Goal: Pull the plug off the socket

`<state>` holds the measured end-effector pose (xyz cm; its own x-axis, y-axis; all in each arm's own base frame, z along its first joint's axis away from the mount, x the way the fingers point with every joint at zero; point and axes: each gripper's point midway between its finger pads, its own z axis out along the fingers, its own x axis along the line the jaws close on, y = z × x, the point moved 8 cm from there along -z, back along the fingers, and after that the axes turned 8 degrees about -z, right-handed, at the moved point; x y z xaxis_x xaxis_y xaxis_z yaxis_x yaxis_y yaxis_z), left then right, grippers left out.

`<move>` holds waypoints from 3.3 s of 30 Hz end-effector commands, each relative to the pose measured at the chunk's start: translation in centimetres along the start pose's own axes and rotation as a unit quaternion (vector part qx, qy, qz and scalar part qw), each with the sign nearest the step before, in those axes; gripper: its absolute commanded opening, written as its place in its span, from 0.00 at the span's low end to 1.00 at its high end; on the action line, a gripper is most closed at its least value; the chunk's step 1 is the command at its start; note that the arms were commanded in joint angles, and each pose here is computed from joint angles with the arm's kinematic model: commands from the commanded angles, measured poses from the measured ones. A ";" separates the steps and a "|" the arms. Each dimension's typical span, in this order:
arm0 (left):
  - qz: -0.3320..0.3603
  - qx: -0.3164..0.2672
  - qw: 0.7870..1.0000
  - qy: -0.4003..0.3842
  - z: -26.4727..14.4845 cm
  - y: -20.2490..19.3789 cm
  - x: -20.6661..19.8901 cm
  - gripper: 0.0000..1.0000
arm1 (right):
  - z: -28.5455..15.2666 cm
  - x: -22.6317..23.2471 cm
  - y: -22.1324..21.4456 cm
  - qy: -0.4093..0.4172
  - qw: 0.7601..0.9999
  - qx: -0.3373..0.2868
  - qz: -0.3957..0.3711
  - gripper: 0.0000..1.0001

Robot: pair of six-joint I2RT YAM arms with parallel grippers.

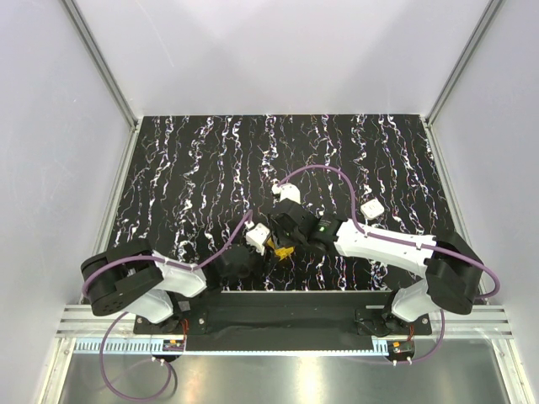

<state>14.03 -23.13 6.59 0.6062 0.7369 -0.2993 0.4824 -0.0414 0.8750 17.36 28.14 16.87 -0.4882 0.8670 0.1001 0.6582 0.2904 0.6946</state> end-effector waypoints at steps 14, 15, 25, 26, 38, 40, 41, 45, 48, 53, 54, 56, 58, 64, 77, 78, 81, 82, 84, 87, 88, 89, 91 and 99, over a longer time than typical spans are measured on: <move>-0.019 -0.079 0.997 -0.014 -0.4 2.9 -0.8 0.00 | 0.5 1.3 1.0 0.020 1.000 -0.013 0.020 0.00; -0.020 -0.078 0.997 -0.013 -0.5 2.8 -0.8 0.00 | 0.5 1.2 1.0 0.018 1.000 -0.013 0.022 0.00; -0.025 -0.034 0.998 0.044 0.6 0.9 0.2 0.00 | -2.4 1.2 5.4 -0.001 0.994 -0.097 0.051 0.00; -0.027 -0.034 0.998 0.047 0.6 0.8 0.2 0.00 | -2.5 1.2 5.8 -0.005 0.994 -0.100 0.050 0.00; -0.042 -0.059 0.996 0.046 0.0 2.0 -0.3 0.00 | -2.9 3.6 5.2 -0.015 0.991 -0.133 0.015 0.00; -0.043 -0.072 0.996 0.043 -0.4 2.9 -0.5 0.00 | -2.5 3.8 3.8 -0.005 0.991 -0.132 0.005 0.00; -0.042 -0.075 0.996 0.041 -0.5 3.2 -0.7 0.00 | -2.5 3.9 3.7 0.002 0.990 -0.137 0.011 0.00; -0.035 -0.079 0.995 0.041 -0.9 3.8 -0.7 0.00 | -2.6 2.5 3.6 -0.013 0.989 -0.144 0.014 0.00; -0.038 -0.076 0.995 0.045 -1.1 3.3 -0.4 0.00 | -3.0 -0.3 4.8 -0.004 0.988 -0.141 0.058 0.00; -0.045 -0.064 0.996 0.053 -1.2 2.1 0.2 0.00 | -3.7 -1.6 5.2 0.022 0.987 -0.132 0.086 0.00; -0.045 -0.064 0.996 0.051 -1.1 2.1 0.1 0.00 | -3.7 -1.2 5.2 0.018 0.988 -0.132 0.080 0.00; -0.044 -0.066 0.996 0.047 -0.9 2.4 -0.2 0.00 | -3.2 0.4 4.0 -0.006 0.992 -0.123 0.038 0.00; -0.041 -0.068 0.996 0.046 -0.6 2.8 -0.5 0.00 | -3.0 1.8 3.6 0.000 0.993 -0.118 0.022 0.00; -0.032 -0.064 0.996 0.055 -0.6 3.0 -0.5 0.00 | -2.6 2.4 2.4 -0.014 0.993 -0.121 0.003 0.00; -0.027 -0.047 0.996 0.074 0.2 1.6 0.1 0.00 | -0.1 2.4 -1.3 -0.004 0.990 -0.135 -0.050 0.00; -0.026 -0.047 0.996 0.075 0.2 1.7 0.1 0.00 | -0.1 2.3 -1.6 -0.006 0.990 -0.135 -0.049 0.00; -0.021 -0.044 0.996 0.078 0.3 1.7 0.1 0.00 | -0.3 1.8 -1.6 -0.016 0.989 -0.142 -0.041 0.00; -0.020 -0.042 0.996 0.080 0.3 1.6 0.1 0.00 | -0.5 1.6 -1.6 -0.019 0.988 -0.144 -0.042 0.00; -0.013 -0.037 0.995 0.087 0.3 1.4 0.2 0.00 | -0.7 0.9 -1.8 -0.027 0.989 -0.145 -0.031 0.00; -0.009 -0.033 0.995 0.092 0.1 1.3 0.2 0.00 | -1.5 -0.6 -1.7 -0.003 0.989 -0.146 0.023 0.00; -0.008 -0.034 0.995 0.091 0.1 1.3 0.1 0.00 | -2.1 -0.7 -1.4 0.011 0.987 -0.155 0.045 0.00; -0.008 -0.034 0.995 0.091 0.0 1.2 0.1 0.00 | -2.1 -0.9 -1.5 0.017 0.987 -0.153 0.046 0.00; -0.007 -0.032 0.995 0.090 0.1 1.2 -0.1 0.00 | -2.1 -0.5 -1.2 0.029 0.986 -0.160 0.047 0.00; 0.001 -0.030 0.996 0.089 0.6 1.7 -0.8 0.00 | -1.2 2.3 -3.2 -0.037 0.987 -0.149 -0.056 0.00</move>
<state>13.00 -23.70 6.68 0.5586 0.7896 -0.2539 0.4945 -0.0712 0.8663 14.44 27.35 15.07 -0.4879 0.8721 0.0365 0.4575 0.2200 0.8616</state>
